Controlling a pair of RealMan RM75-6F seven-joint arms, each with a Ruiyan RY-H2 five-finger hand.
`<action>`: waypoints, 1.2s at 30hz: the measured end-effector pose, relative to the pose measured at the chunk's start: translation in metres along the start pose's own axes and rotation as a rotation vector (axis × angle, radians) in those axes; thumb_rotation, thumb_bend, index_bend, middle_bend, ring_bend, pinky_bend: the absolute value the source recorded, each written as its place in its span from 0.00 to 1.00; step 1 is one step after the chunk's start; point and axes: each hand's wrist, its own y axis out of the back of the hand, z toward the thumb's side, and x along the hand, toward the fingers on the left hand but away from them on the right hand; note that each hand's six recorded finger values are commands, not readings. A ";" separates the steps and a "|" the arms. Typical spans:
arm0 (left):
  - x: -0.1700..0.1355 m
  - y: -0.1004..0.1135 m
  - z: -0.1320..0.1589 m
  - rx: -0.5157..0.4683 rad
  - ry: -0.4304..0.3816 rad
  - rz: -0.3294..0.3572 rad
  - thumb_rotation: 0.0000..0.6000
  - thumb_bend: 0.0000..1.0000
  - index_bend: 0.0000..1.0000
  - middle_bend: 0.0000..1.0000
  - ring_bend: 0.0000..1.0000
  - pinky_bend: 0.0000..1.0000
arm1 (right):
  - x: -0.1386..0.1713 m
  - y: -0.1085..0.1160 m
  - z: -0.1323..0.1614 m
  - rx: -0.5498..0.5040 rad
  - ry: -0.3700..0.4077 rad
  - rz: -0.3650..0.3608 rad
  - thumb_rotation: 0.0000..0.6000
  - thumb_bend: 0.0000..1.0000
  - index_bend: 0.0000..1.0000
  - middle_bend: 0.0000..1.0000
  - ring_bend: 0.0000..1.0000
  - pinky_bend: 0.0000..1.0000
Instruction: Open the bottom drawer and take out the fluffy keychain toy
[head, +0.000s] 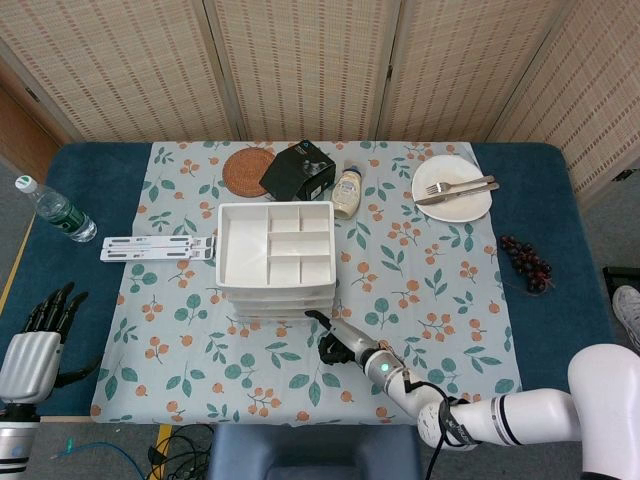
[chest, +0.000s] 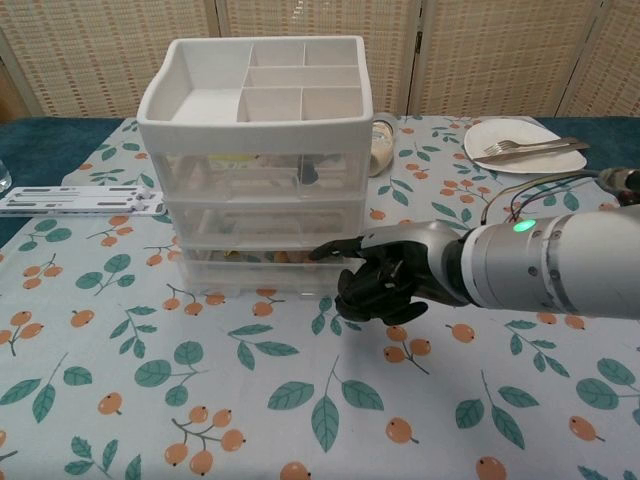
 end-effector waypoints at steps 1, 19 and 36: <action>0.000 0.000 0.000 0.000 0.001 -0.001 1.00 0.19 0.09 0.00 0.03 0.12 | -0.001 0.000 0.000 -0.003 -0.002 0.003 1.00 0.92 0.00 0.76 1.00 1.00; -0.002 -0.001 0.002 -0.001 -0.004 -0.006 1.00 0.19 0.09 0.00 0.03 0.12 | 0.004 -0.009 -0.003 -0.032 -0.020 0.070 1.00 0.92 0.00 0.76 1.00 1.00; -0.005 0.000 0.000 0.003 0.000 -0.003 1.00 0.19 0.09 0.00 0.03 0.12 | 0.030 -0.036 -0.005 -0.028 -0.020 0.203 1.00 0.92 0.00 0.76 1.00 1.00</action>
